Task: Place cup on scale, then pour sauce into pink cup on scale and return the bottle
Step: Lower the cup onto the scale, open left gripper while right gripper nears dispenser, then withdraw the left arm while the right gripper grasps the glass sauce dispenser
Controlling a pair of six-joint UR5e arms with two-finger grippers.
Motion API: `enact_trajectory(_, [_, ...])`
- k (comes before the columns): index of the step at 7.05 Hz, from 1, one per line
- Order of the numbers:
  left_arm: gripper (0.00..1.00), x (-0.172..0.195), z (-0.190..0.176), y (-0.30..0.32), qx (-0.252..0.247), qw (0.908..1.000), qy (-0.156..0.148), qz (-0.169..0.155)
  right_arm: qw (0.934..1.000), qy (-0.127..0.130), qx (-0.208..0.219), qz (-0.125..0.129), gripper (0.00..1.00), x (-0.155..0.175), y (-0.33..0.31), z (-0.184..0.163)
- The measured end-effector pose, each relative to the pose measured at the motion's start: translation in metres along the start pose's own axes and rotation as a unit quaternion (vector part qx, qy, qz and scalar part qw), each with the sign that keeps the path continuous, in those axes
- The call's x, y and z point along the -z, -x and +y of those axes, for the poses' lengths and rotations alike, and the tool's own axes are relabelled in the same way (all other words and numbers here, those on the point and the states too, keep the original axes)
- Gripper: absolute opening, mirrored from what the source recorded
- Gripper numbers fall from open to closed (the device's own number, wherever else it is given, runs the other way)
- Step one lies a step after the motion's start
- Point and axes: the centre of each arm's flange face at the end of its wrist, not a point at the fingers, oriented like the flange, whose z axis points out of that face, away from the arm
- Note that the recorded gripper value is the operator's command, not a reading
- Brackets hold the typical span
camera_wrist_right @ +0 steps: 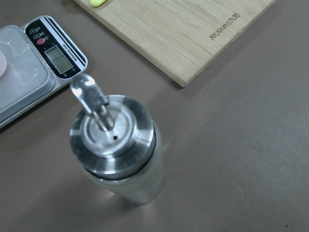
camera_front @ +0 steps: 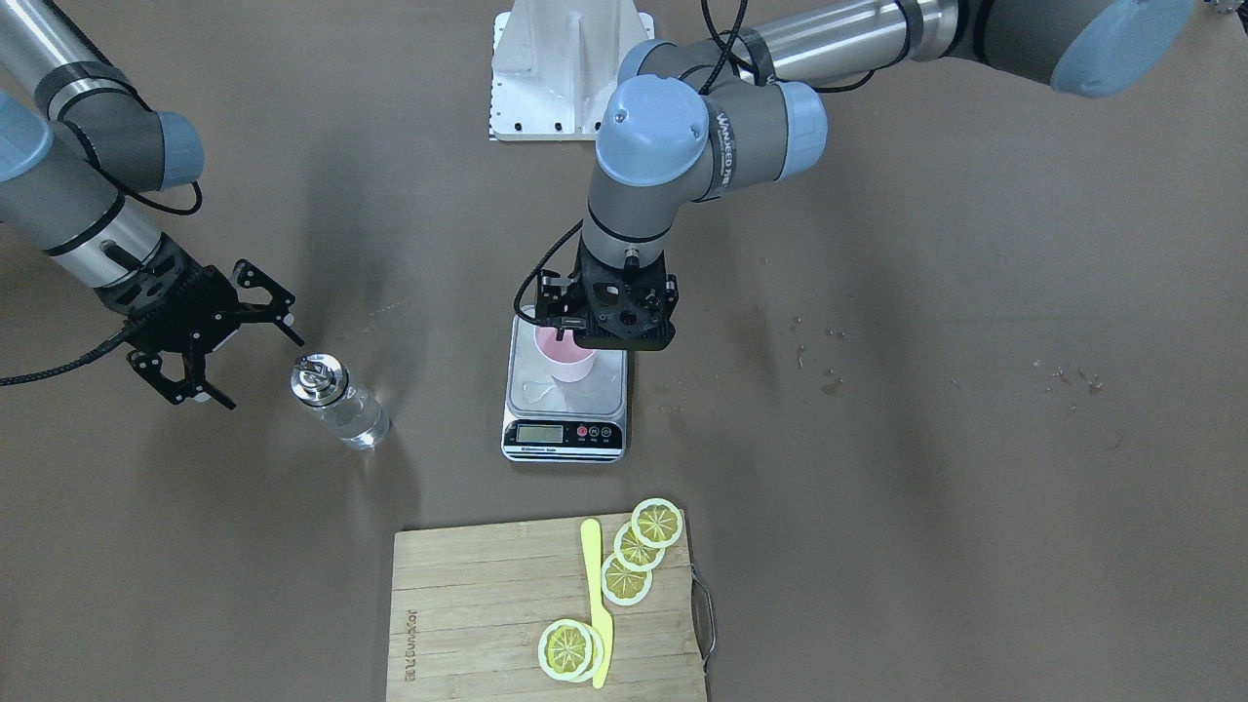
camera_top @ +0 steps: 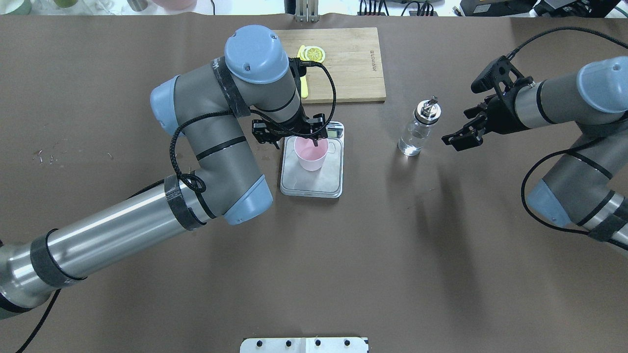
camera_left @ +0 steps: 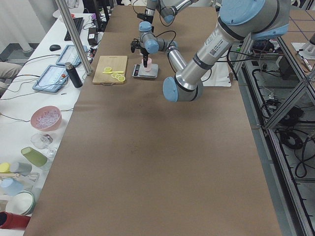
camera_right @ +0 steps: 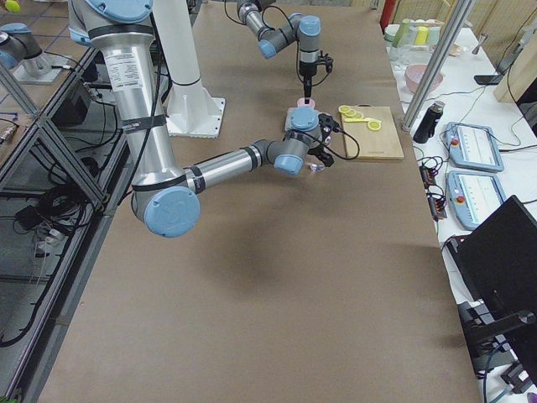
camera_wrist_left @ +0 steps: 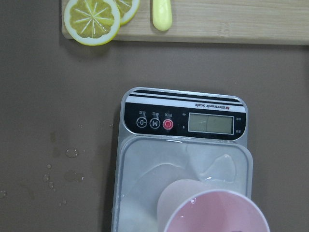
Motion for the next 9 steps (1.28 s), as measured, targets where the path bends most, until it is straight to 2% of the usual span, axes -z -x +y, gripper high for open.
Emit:
enact_trajectory(3, [0.97, 0.030, -0.008, 0.019, -0.003, 0.9998, -0.017, 0.014, 0.9999, -0.009, 0.010, 0.006, 1.00, -0.011, 0.006, 0.017])
enact_trajectory(6, [0.97, 0.071, -0.038, 0.106, -0.037, 0.9987, -0.031, 0.014, 0.9996, -0.027, 0.011, 0.007, 1.00, -0.031, 0.023, 0.023])
enact_trajectory(9, [0.97, 0.098, -0.068, 0.185, -0.064, 0.9969, -0.046, -0.004, 0.9993, -0.037, 0.011, -0.001, 1.00, -0.047, 0.033, 0.028])
